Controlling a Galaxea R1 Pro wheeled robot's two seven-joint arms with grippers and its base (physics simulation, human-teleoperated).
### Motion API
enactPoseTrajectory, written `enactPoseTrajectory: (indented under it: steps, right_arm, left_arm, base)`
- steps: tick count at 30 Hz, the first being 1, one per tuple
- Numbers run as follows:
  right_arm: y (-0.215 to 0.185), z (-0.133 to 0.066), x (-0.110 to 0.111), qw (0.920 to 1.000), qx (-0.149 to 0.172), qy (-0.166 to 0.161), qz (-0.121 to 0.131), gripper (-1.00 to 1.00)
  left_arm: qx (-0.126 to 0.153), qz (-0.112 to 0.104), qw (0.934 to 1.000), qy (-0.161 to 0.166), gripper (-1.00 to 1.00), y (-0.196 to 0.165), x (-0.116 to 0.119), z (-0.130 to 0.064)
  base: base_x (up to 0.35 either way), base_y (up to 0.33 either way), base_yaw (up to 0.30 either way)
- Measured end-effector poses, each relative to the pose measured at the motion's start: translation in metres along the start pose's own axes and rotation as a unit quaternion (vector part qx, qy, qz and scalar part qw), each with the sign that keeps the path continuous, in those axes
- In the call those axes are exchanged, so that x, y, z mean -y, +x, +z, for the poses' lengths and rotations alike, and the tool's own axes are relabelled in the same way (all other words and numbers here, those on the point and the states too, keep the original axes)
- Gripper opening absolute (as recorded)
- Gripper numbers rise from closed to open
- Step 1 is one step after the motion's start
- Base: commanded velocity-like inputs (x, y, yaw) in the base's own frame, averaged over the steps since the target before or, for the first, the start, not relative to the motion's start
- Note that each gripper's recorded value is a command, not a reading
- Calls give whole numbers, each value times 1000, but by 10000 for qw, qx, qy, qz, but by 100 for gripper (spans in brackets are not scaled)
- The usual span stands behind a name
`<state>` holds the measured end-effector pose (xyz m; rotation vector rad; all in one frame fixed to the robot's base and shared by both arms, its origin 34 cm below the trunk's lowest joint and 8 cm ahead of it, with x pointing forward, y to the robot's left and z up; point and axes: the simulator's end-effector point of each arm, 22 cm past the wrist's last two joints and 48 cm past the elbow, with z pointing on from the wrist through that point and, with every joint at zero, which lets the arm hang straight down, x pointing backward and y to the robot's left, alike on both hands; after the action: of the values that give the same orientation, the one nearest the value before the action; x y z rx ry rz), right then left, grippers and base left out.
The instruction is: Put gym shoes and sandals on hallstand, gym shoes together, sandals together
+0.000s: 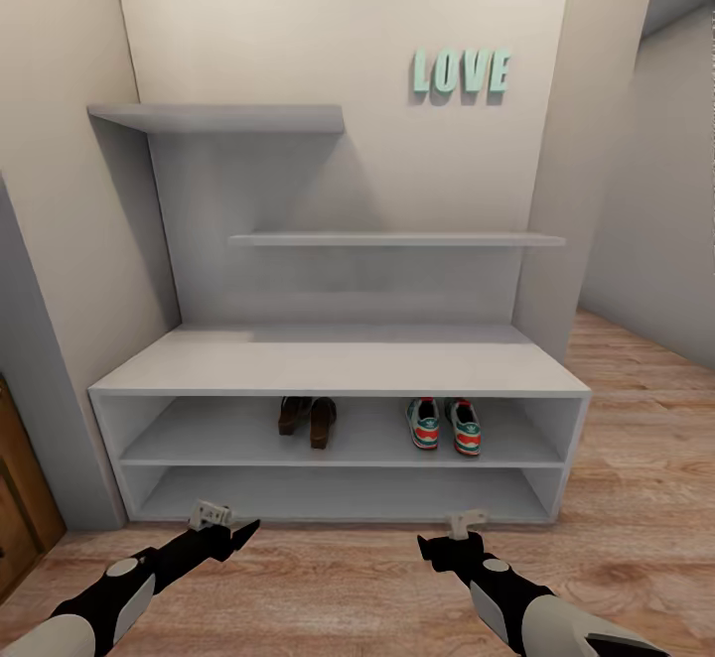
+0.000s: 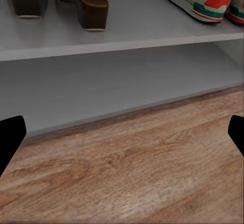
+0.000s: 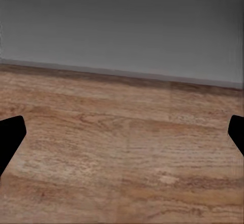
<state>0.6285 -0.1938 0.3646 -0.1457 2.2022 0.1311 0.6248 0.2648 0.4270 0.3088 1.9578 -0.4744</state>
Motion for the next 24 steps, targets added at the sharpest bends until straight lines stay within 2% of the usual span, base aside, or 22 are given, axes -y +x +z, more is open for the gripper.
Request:
enactPoseTrajectory:
  steps: [9,21,24]
  right_arm:
    - [-19,-9,0,9998,172,7,-26,100]
    - [-53,-26,-1,9988,493,25,-75,100]
    - [-62,-30,-1,9983,573,32,-87,100]
  left_arm:
    - [141,-90,9992,-371,100,-11,6,6]
    - [417,19,9983,-409,100,-44,11,-5]
    - [389,-9,9983,-428,100,-42,11,-9]
  base:
    - [0,0,0]
    - [0,0,0]
    - [0,0,0]
